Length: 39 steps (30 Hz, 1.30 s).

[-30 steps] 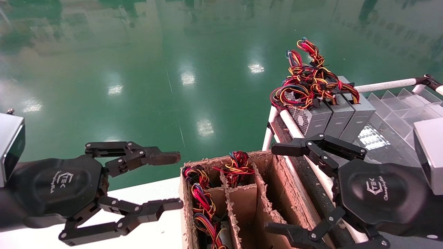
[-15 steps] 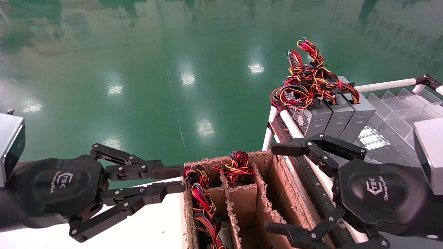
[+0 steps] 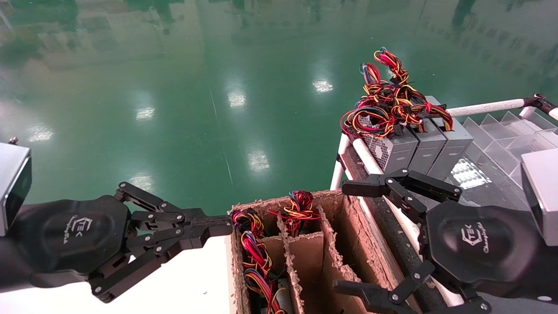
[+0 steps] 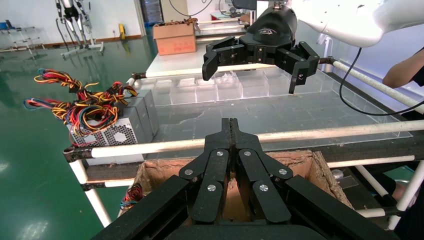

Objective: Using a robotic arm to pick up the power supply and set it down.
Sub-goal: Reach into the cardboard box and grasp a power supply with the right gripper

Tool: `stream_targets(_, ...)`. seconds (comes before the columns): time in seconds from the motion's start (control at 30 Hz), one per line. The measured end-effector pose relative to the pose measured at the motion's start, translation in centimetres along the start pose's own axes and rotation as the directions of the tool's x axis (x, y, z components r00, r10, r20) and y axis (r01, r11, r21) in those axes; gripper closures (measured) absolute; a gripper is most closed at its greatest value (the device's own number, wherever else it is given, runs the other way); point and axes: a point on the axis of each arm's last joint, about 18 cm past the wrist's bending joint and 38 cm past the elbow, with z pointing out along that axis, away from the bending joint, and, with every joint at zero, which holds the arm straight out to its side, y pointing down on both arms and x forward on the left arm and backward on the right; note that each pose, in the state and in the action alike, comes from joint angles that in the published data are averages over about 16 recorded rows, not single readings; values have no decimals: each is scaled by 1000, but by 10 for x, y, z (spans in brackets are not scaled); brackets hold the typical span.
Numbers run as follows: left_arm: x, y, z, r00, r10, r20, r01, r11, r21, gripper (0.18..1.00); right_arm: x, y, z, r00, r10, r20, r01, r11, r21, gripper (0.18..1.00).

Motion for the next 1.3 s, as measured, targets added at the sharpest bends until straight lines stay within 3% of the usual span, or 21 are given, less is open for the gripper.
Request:
stream_targets(0.33,0,0,0,1000,0,0,0,1000,0,978,0,0,0,1000,0,0,0,1000,0,178)
stream_targets(0.6,0,0,0,1000,0,0,0,1000,0,928,0,0,0,1000,0,-1,0,1000,-1,178)
stream_targets(0.97,0,0,0,1000,0,0,0,1000,0,740,5,11,1,999,34,-20,-35,999,-41,178)
stream_targets(1.3,0,0,0,1000,0,0,0,1000,0,486,18,51,27,988,154,-17,-155,977,-148,178)
